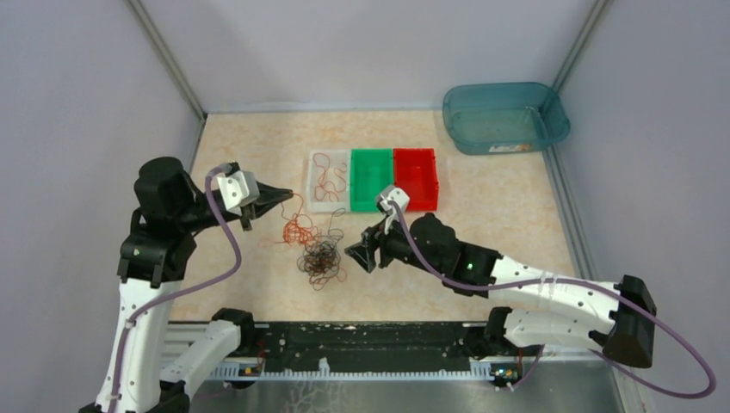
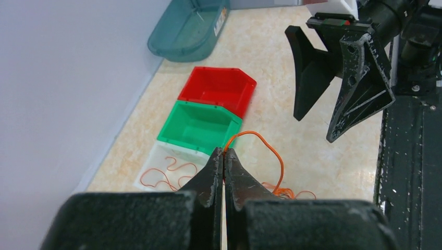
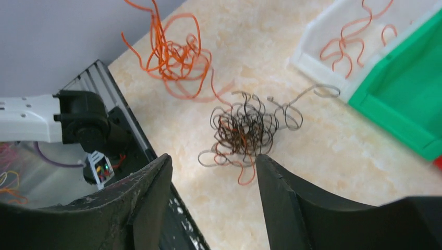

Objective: Untangle the cables

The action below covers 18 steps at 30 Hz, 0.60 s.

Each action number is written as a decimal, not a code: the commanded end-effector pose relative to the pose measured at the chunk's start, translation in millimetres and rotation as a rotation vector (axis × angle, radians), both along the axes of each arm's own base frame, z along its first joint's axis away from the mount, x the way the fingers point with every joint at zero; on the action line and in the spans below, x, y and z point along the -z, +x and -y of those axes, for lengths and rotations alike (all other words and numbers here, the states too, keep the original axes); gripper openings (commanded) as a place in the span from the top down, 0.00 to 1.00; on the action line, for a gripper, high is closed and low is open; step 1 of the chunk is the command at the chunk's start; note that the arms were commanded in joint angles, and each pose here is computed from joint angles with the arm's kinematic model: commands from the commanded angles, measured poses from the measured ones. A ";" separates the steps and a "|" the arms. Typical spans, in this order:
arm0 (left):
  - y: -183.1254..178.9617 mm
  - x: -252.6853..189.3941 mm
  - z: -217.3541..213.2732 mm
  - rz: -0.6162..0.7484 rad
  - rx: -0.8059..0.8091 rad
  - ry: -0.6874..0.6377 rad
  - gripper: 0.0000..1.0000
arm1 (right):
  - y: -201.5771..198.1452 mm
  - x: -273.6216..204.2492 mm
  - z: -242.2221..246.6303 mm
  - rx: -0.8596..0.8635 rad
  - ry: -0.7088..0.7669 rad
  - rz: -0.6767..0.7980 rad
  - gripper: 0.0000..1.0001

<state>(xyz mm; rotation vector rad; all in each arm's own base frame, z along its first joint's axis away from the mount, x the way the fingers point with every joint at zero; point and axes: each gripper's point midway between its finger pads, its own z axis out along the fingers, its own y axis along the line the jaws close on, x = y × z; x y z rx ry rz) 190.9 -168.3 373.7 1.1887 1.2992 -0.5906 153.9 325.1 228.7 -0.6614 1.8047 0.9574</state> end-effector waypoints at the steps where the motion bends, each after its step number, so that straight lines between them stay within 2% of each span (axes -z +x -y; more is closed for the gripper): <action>1: -13.6 -42.4 6.4 0.075 0.049 -0.068 1.00 | 13.4 -83.1 -20.2 -0.005 0.137 0.142 0.37; 10: -25.1 -61.6 7.5 0.073 0.063 -0.106 1.00 | 9.2 -157.5 -85.2 -0.206 0.322 0.326 0.34; 18: -22.6 -63.6 6.6 0.076 0.051 -0.106 1.00 | -22.9 -136.4 -129.7 -0.424 0.375 0.268 0.37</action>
